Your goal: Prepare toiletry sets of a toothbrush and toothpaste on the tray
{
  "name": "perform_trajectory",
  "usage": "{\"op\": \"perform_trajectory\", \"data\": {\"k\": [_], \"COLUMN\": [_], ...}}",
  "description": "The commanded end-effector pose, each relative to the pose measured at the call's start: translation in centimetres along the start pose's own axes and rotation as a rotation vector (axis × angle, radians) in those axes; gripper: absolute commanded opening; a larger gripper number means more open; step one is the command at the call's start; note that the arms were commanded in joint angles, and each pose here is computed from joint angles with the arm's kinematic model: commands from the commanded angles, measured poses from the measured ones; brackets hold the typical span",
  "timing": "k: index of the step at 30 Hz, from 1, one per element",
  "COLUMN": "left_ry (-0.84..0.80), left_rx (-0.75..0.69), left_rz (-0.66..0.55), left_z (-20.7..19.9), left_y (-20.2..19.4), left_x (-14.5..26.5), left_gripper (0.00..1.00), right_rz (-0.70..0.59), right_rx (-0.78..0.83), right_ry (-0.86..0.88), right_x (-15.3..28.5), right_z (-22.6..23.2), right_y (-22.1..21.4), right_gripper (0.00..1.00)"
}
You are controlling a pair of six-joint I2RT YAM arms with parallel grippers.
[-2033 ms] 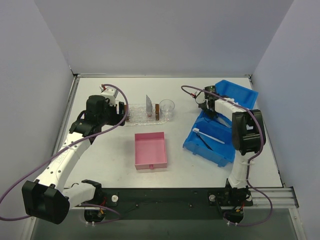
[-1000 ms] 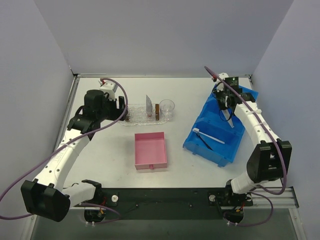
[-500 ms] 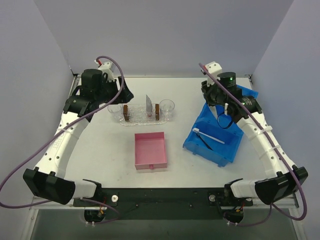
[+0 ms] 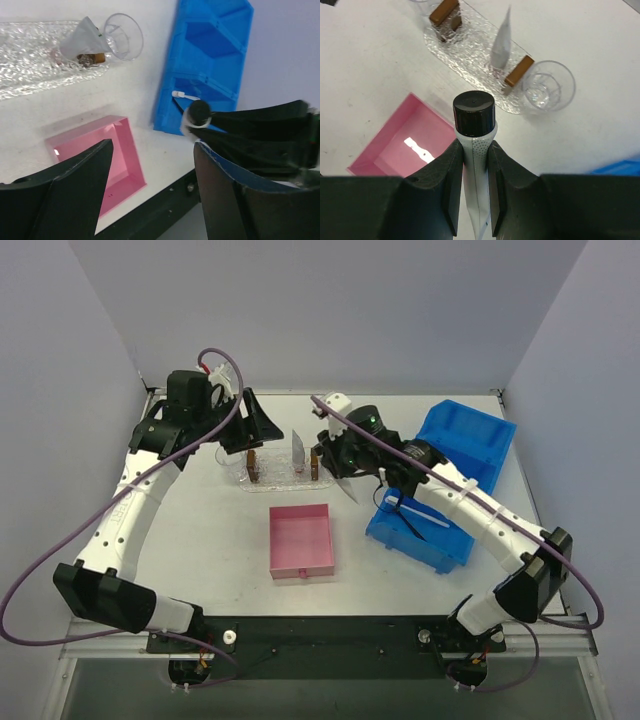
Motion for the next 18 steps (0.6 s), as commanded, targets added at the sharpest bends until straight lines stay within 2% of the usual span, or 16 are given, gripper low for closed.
{"op": "perform_trajectory", "data": {"k": [1,8,18], "left_ry": [-0.141,-0.142,-0.080], "left_rx": [0.175,0.223,0.278], "left_rz": [0.094,0.146,0.162], "left_z": [-2.0,-1.1,0.7], "left_y": [-0.3,-1.3,-1.9], "left_x": [0.3,-0.5,-0.9], "left_gripper": [0.75,0.75,0.75], "right_rz": [-0.169,-0.205,-0.226], "right_rx": [0.011,0.120,0.208], "right_ry": [0.063,0.101,0.089], "right_x": [-1.5,-3.8,-4.1], "right_z": [2.9,5.7,6.8], "right_y": [4.8,6.9,7.6], "right_gripper": [0.00,0.00,0.00]}}
Point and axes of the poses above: each gripper's point midway between its finger pads, its own x axis back along the fingers, its own z axis along the line the jaws close on, y = z × x, the point moved 4 cm from there along x, back along the fingers, and after that the axes turned 5 degrees about x, right-handed, at the moved point
